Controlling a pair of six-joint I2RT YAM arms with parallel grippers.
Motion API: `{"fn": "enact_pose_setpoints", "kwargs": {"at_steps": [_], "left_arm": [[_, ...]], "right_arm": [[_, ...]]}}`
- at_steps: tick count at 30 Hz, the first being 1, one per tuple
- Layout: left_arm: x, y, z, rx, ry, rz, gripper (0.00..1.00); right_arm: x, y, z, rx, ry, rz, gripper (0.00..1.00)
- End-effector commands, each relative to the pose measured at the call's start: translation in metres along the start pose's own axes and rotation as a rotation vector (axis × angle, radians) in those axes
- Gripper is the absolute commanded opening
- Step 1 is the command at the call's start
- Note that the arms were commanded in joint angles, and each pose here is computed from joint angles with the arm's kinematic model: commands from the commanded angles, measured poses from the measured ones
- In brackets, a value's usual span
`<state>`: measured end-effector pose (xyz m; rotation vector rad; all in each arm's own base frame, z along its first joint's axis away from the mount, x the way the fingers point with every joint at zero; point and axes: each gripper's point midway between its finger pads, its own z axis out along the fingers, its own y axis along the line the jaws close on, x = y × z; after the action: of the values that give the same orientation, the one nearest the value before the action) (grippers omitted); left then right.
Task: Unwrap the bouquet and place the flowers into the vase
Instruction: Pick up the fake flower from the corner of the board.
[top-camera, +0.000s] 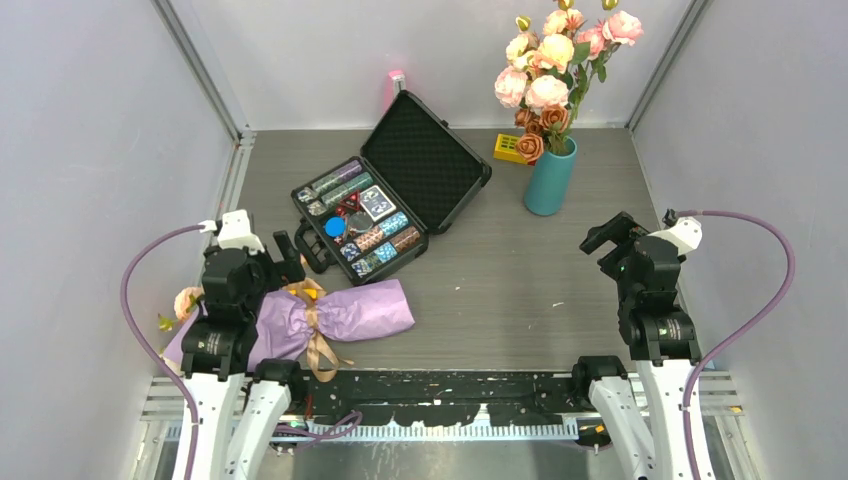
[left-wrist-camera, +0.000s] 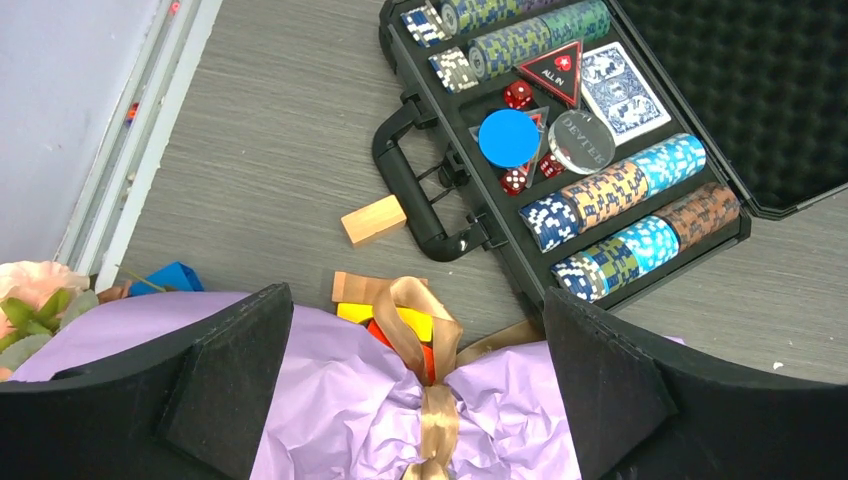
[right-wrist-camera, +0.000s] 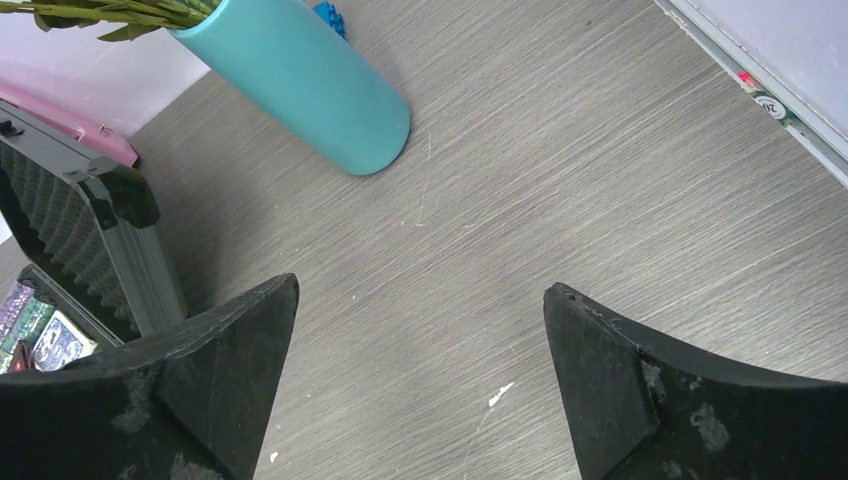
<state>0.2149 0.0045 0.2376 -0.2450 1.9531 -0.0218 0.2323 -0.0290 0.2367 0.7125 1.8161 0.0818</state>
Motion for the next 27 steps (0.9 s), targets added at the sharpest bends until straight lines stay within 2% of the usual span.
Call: {"fn": "enact_pose_setpoints", "kwargs": {"at_steps": [1, 7, 11, 15, 18, 21, 27], "left_arm": [[-0.008, 0.003, -0.002, -0.020, -0.015, -0.010, 1.00], [-0.006, -0.007, -0.001, 0.035, -0.012, -0.009, 1.00], [0.001, -0.007, 0.002, 0.039, 0.020, 0.005, 1.00], [0.008, -0.014, 0.007, 0.068, 0.063, 0.003, 1.00], [0.013, -0.034, 0.012, 0.169, 0.119, -0.004, 1.00], [0.014, -0.033, 0.018, 0.143, 0.163, -0.019, 1.00], [0.006, -0.033, 0.020, 0.143, 0.119, -0.063, 1.00]], "right_arm": [[-0.011, 0.007, -0.002, -0.023, -0.035, 0.028, 0.99], [-0.010, 0.011, -0.002, -0.043, -0.024, 0.032, 0.99], [-0.004, 0.022, -0.004, -0.117, -0.002, 0.014, 1.00], [0.009, 0.060, -0.014, -0.355, 0.058, -0.011, 1.00], [0.024, 0.075, -0.014, -0.450, 0.121, -0.028, 0.99], [0.038, 0.090, -0.015, -0.536, 0.204, -0.038, 0.97], [0.066, 0.120, -0.028, -0.679, 0.296, -0.108, 0.96]]}}
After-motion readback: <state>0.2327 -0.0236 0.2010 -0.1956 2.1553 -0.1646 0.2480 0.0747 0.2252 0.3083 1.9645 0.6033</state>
